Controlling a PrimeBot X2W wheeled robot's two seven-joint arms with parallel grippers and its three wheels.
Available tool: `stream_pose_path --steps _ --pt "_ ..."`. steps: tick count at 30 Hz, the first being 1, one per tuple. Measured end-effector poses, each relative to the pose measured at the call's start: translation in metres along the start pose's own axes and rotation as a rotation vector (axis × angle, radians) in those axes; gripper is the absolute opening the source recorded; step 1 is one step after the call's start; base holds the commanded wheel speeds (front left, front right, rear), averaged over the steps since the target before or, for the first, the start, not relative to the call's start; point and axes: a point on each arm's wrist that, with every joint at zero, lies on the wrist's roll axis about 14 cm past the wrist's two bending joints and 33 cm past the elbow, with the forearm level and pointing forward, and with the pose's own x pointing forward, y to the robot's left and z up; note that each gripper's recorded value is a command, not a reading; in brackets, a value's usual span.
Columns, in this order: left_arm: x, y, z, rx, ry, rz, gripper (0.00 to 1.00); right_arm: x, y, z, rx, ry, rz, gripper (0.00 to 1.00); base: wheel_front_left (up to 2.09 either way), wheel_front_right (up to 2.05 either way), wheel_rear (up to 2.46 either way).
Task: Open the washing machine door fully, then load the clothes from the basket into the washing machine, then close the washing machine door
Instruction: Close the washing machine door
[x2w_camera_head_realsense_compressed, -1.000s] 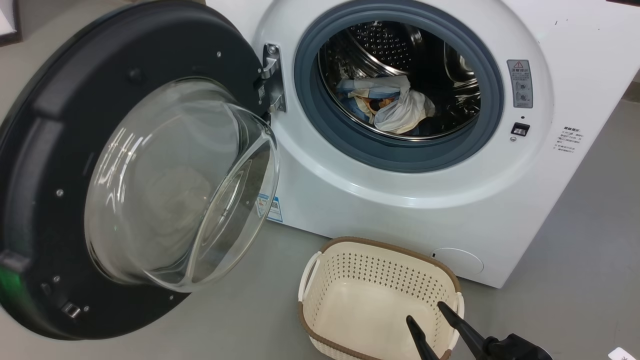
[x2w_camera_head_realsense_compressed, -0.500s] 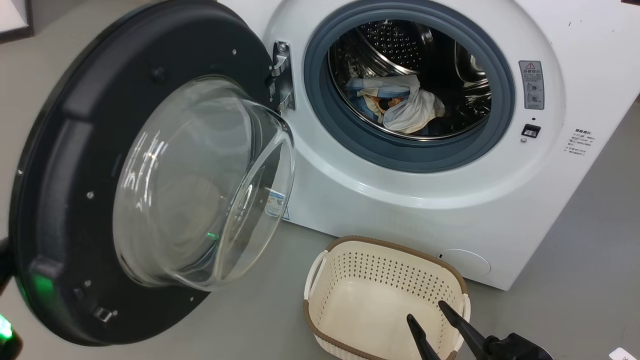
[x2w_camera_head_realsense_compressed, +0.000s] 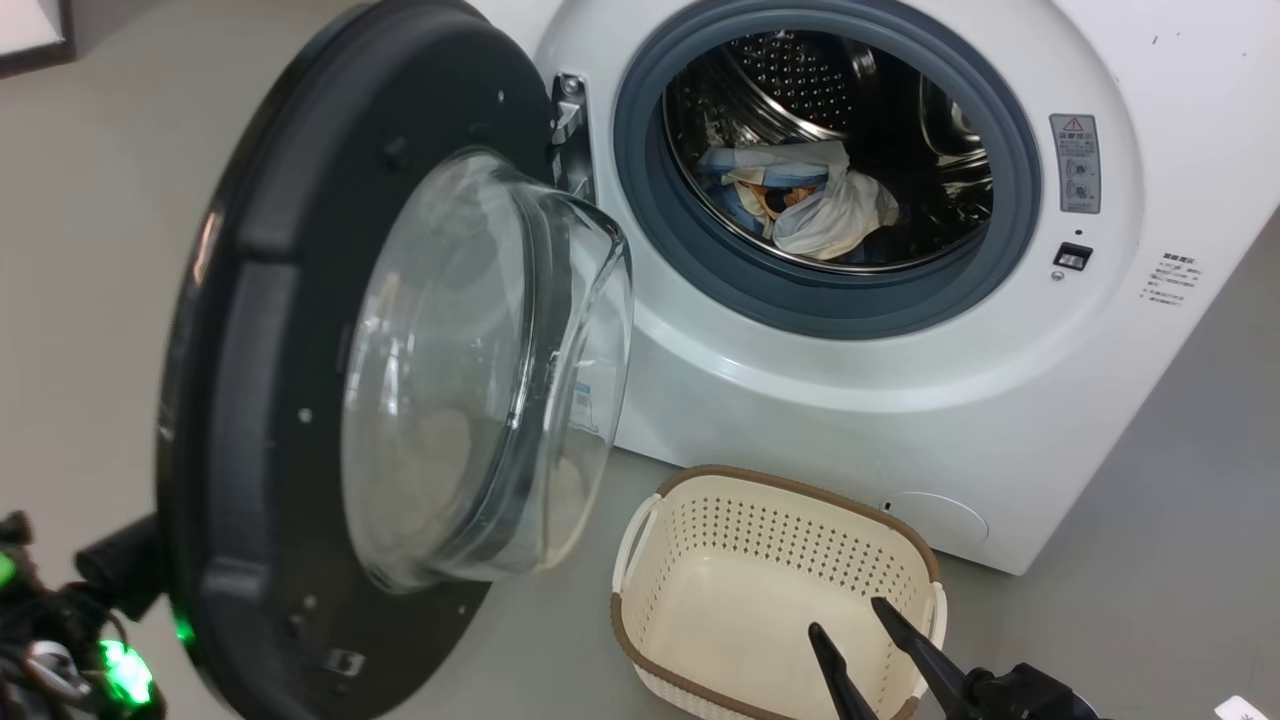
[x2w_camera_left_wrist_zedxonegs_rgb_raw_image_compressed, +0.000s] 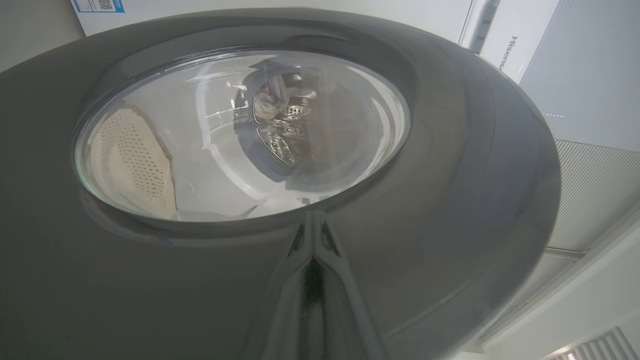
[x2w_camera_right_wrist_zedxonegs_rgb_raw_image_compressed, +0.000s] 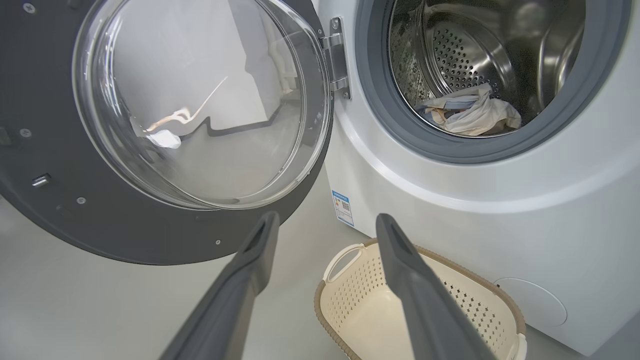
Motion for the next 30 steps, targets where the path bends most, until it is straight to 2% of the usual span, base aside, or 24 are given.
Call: stream_pose_path --steps 16,30 --pt "0.039 -0.024 -0.093 0.058 0.288 -0.039 0.00 -0.008 -0.022 0.006 0.019 -0.030 -0.090 1.00 0.00 0.00 0.00" --pt "0.085 -0.023 -0.137 0.070 0.422 -0.063 0.00 -0.035 -0.051 0.010 0.016 -0.047 -0.213 1.00 0.00 0.00 0.00"
